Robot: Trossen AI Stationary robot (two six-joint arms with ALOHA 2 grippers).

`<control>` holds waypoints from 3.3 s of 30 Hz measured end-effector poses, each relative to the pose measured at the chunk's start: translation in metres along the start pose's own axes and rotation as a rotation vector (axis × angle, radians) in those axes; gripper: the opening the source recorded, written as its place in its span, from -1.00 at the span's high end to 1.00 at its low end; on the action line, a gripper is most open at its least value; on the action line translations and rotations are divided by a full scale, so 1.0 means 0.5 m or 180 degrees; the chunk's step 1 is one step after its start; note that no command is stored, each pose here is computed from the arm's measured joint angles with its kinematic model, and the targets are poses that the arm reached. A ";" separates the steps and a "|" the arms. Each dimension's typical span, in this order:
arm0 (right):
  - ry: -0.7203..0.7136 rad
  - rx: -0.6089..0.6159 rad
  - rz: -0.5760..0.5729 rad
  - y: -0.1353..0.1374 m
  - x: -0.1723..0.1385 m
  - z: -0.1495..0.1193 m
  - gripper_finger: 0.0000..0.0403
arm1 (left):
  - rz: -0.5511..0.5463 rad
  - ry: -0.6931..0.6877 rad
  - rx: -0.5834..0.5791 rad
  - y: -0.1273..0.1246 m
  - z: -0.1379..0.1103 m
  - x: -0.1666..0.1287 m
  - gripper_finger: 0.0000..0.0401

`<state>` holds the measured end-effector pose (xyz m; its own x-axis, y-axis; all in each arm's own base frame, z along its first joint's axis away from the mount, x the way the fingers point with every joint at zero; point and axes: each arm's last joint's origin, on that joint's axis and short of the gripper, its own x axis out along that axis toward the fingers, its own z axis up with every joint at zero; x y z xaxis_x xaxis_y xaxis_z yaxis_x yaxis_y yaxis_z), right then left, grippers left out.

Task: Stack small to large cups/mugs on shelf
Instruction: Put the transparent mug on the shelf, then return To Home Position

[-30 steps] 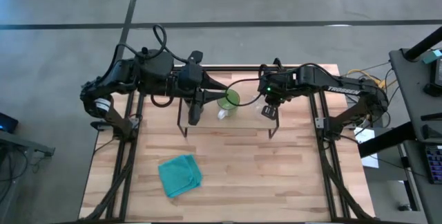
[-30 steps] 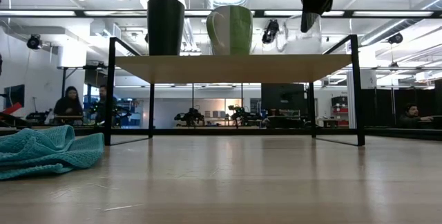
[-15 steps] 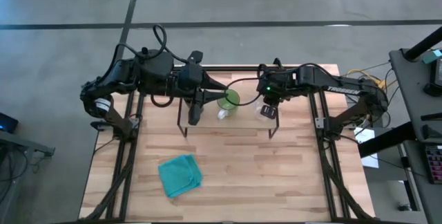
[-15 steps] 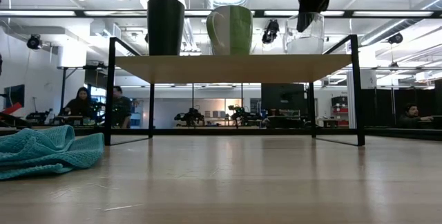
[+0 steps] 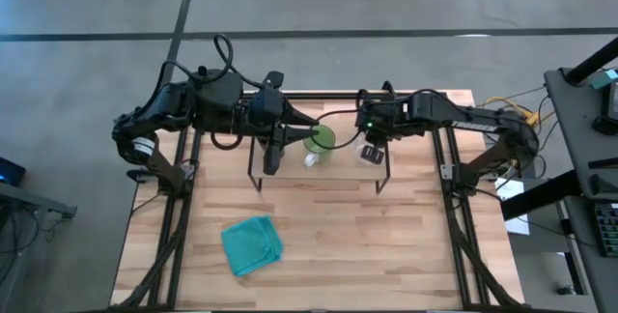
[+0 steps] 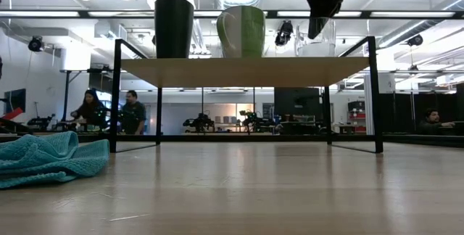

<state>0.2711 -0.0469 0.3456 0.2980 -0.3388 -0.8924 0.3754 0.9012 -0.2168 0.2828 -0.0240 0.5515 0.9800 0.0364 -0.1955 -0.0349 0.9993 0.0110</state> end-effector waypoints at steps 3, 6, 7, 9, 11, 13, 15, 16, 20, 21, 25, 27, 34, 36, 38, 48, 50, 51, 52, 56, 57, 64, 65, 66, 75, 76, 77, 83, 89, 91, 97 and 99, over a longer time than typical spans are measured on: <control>-0.0007 -0.0022 -0.0004 -0.001 0.003 0.003 0.64 | -0.0001 0.0000 0.0001 0.000 0.000 0.000 0.66; -0.0105 -0.0002 0.0009 0.000 0.003 0.009 0.66 | -0.0001 0.0000 0.0001 0.000 0.000 0.000 0.66; -0.0129 0.0005 0.0013 0.000 0.003 0.010 0.66 | 0.0000 0.0000 0.0001 0.000 0.000 0.000 0.66; -0.0148 0.0011 0.0017 0.000 0.002 0.011 0.65 | -0.0001 -0.0001 0.0001 0.000 0.000 0.000 0.66; -0.0136 0.0008 0.0017 -0.001 0.001 0.009 0.64 | -0.0001 0.0000 -0.0001 0.000 0.000 0.000 0.66; -0.0115 -0.0004 0.0034 0.000 0.001 0.008 0.64 | -0.0001 0.0000 -0.0005 0.000 0.000 0.000 0.66; -0.0100 -0.0028 0.0066 0.000 0.001 0.007 0.64 | -0.0001 0.0000 -0.0005 0.000 0.000 0.000 0.66; -0.0102 -0.0034 0.0076 0.002 0.000 0.007 0.65 | -0.0001 0.0000 -0.0006 0.000 0.000 0.000 0.66; -0.0103 -0.0053 0.0272 0.006 -0.009 0.006 0.68 | -0.0001 0.0001 -0.0007 0.000 0.000 0.000 0.66; -0.0124 -0.0057 0.0335 0.008 -0.014 0.007 0.68 | -0.0001 0.0001 -0.0007 0.000 0.000 0.000 0.66; -0.0195 -0.0112 0.0408 0.012 -0.037 0.011 0.68 | -0.0001 0.0001 -0.0007 0.000 0.000 0.000 0.66; -0.0252 -0.0138 0.0429 0.015 -0.047 0.014 0.67 | -0.0001 0.0001 -0.0007 0.000 0.000 0.000 0.66; -0.0212 -0.0200 0.0601 0.022 -0.091 0.009 0.62 | -0.0001 0.0002 -0.0010 0.000 0.000 0.000 0.66; -0.0119 -0.0218 0.0638 0.026 -0.105 0.001 0.62 | -0.0001 0.0002 -0.0009 0.000 0.000 0.000 0.66; -0.0036 -0.0179 0.0649 0.030 -0.116 -0.006 0.63 | -0.0001 0.0002 -0.0009 0.000 0.000 0.000 0.66; 0.0060 -0.0058 0.0797 0.046 -0.200 -0.051 0.73 | 0.0047 -0.0085 -0.0020 0.005 0.009 -0.032 0.66; -0.0114 -0.0024 0.0893 0.042 -0.232 -0.065 0.78 | 0.0141 -0.0144 -0.0030 0.011 0.017 -0.066 0.66; -0.0193 -0.0012 0.0946 0.038 -0.249 -0.074 0.80 | 0.0180 -0.0166 -0.0035 0.014 0.019 -0.084 0.66; -0.0294 0.0005 0.1009 0.033 -0.269 -0.082 0.83 | 0.0194 -0.0162 -0.0036 0.016 0.020 -0.102 0.66; -0.0687 -0.0009 0.1249 0.003 -0.338 -0.122 0.90 | 0.0198 -0.0192 -0.0041 0.025 0.023 -0.162 0.66; -0.0781 -0.0004 0.1304 -0.007 -0.353 -0.133 0.91 | 0.0197 -0.0188 -0.0041 0.027 0.022 -0.175 0.66; -0.1261 0.0437 0.1620 -0.086 -0.429 -0.214 0.90 | 0.0200 -0.0086 -0.0024 0.043 0.005 -0.296 0.66; -0.1311 0.0447 0.1640 -0.095 -0.434 -0.226 0.90 | 0.0199 -0.0058 -0.0022 0.045 0.002 -0.308 0.66; -0.1366 0.0427 0.1655 -0.103 -0.439 -0.237 0.90 | 0.0200 -0.0018 -0.0017 0.046 -0.003 -0.320 0.66; -0.1732 0.0479 0.1690 -0.162 -0.461 -0.321 0.90 | 0.0215 0.0302 -0.0175 0.057 -0.039 -0.393 0.66; -0.1754 0.0488 0.1690 -0.167 -0.461 -0.329 0.90 | 0.0219 0.0308 -0.0235 0.057 -0.040 -0.396 0.66; -0.1778 0.0501 0.1678 -0.171 -0.461 -0.337 0.90 | 0.0221 0.0296 -0.0305 0.057 -0.040 -0.399 0.66; -0.1931 0.0528 0.1472 -0.190 -0.444 -0.377 0.91 | 0.0220 0.0232 -0.0395 0.059 -0.039 -0.407 0.66; -0.2217 0.0481 0.1644 -0.191 -0.421 -0.402 0.91 | 0.0219 0.0174 -0.0522 0.061 -0.040 -0.423 0.66; -0.2316 0.0401 0.1773 -0.188 -0.410 -0.411 0.91 | 0.0211 0.0093 -0.0572 0.063 -0.040 -0.439 0.66; -0.2554 0.0358 0.2081 -0.176 -0.367 -0.438 0.91 | 0.0175 -0.0125 -0.0603 0.069 -0.042 -0.486 0.66; -0.2626 0.0398 0.2120 -0.173 -0.352 -0.446 0.91 | 0.0170 -0.0157 -0.0611 0.070 -0.044 -0.493 0.66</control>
<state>-0.0097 -0.0051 0.4330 0.9607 0.0912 -0.2621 -0.0088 0.9539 0.2998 0.0355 0.0020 0.5787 0.9841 0.0937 -0.1512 -0.1190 0.9786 -0.1681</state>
